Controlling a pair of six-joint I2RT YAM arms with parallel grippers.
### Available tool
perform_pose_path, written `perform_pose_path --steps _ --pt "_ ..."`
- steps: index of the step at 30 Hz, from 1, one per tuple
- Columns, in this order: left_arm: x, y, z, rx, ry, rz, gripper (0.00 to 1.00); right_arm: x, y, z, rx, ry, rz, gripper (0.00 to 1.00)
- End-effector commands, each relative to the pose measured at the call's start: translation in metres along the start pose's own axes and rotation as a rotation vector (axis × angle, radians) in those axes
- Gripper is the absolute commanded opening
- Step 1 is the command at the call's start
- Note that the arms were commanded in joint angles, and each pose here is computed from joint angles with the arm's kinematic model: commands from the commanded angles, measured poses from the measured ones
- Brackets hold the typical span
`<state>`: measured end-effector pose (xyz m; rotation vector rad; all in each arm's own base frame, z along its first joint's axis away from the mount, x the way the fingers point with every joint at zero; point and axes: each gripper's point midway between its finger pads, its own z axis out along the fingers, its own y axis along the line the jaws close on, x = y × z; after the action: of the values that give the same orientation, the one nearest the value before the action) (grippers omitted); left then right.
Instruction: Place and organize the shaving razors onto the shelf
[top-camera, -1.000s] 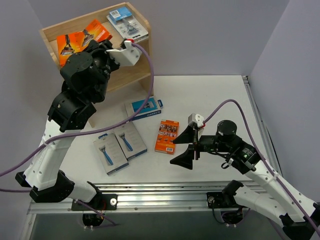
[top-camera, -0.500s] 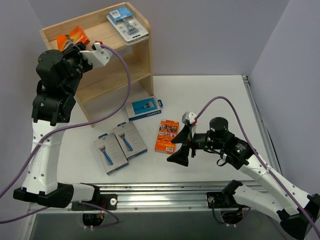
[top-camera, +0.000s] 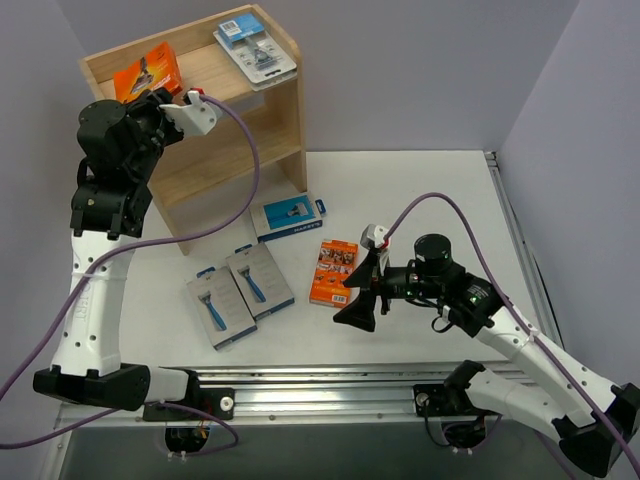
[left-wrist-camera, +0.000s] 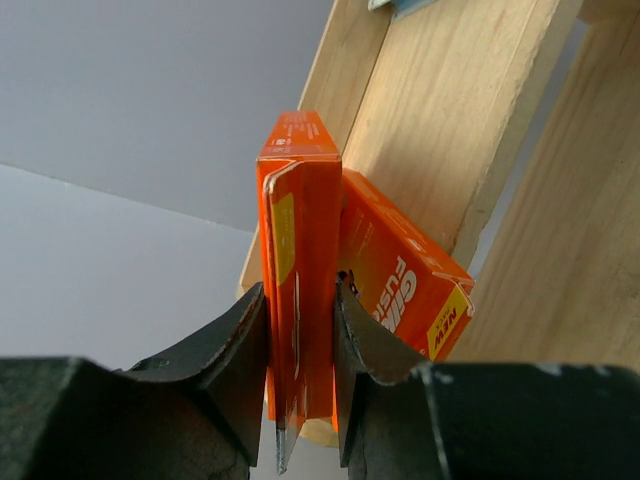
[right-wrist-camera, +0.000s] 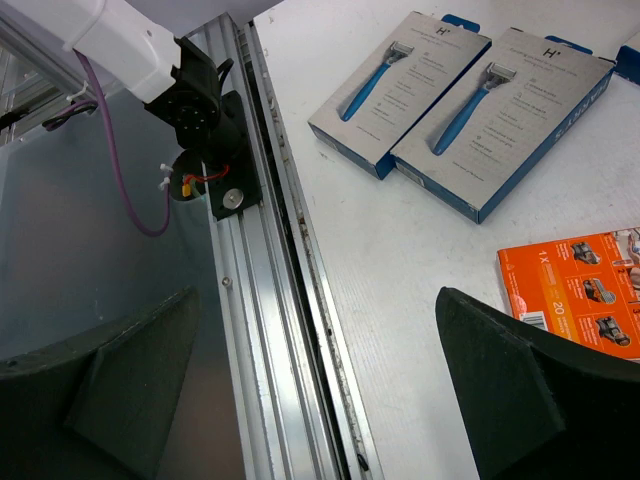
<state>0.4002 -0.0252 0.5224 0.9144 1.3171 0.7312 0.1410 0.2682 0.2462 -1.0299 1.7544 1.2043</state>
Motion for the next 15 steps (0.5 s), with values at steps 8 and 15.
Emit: perform_pose_path --steps 8,15 --pt "0.045 -0.006 0.009 -0.060 0.090 -0.052 0.22 -0.013 -0.001 0.003 0.001 -0.015 -0.031 1.00" --pt "0.047 -0.001 0.009 -0.099 0.101 -0.062 0.44 -0.012 -0.004 0.004 0.005 -0.008 -0.018 1.00"
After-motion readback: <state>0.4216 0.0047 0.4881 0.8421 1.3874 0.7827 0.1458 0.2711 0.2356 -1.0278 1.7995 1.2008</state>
